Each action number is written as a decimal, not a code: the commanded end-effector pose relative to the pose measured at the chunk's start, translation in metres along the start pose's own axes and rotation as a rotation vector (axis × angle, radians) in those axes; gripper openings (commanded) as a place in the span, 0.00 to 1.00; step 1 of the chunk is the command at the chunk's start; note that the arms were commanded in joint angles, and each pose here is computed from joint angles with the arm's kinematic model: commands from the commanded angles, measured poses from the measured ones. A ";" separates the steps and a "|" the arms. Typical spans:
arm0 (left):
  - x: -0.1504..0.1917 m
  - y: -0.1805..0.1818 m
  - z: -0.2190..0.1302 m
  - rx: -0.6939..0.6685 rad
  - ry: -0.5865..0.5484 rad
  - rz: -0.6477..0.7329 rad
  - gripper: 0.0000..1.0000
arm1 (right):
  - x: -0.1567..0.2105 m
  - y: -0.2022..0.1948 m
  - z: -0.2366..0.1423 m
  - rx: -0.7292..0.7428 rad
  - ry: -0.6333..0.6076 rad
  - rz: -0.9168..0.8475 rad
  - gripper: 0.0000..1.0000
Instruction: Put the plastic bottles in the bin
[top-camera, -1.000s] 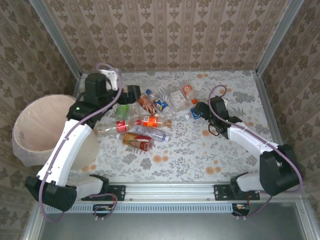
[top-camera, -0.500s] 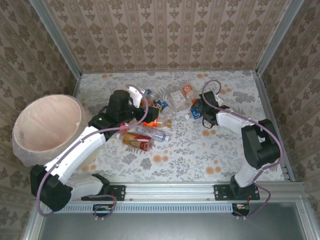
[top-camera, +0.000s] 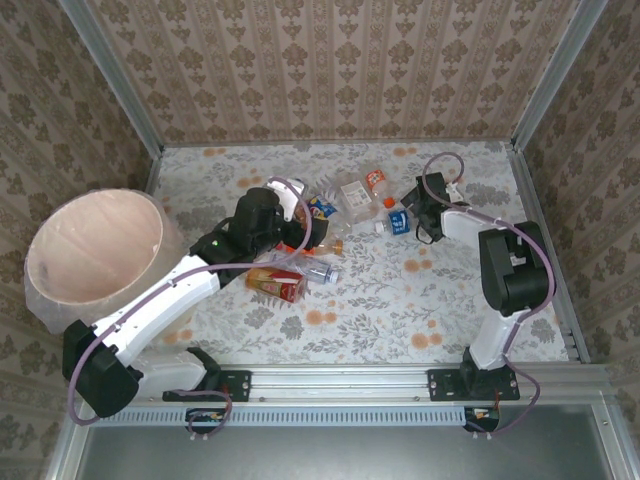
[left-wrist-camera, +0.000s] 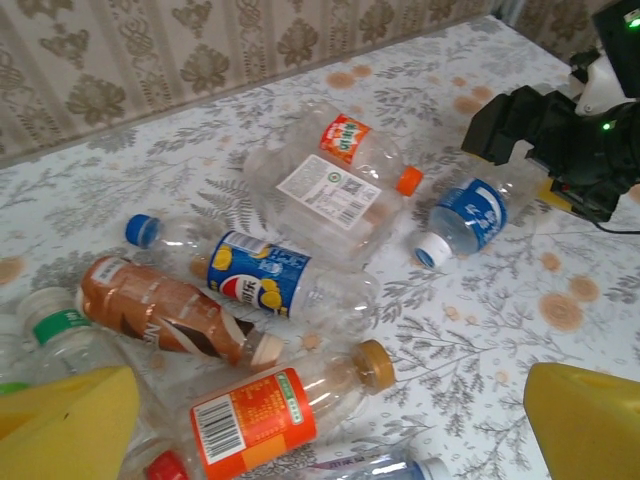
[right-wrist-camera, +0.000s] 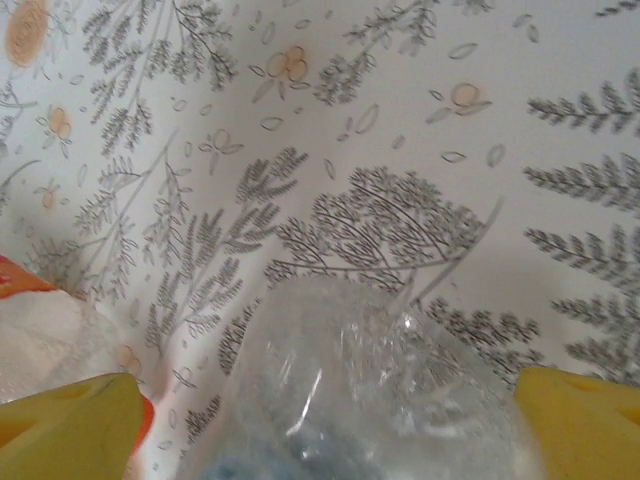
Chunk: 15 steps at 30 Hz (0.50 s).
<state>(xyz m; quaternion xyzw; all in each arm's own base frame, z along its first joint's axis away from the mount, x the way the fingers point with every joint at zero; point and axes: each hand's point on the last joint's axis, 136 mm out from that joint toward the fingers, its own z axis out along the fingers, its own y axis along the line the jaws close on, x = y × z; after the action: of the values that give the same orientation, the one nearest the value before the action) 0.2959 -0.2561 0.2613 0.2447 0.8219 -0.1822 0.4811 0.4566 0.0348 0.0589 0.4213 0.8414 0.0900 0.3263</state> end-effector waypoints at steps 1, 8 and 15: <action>0.002 0.008 0.003 -0.060 0.003 0.020 1.00 | -0.003 0.012 0.006 -0.022 0.015 0.053 0.95; 0.012 -0.022 0.012 0.089 0.024 0.028 1.00 | -0.002 0.016 0.021 -0.022 0.032 0.116 0.90; 0.028 -0.041 0.024 0.140 0.073 0.030 1.00 | -0.013 0.015 0.017 -0.023 -0.023 0.107 0.76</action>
<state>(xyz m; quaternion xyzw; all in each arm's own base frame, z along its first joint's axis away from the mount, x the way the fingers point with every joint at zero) 0.2814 -0.2873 0.2301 0.2891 0.8253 -0.2056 0.4393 0.4804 0.0399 0.0491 0.4554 0.8237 0.1143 0.3180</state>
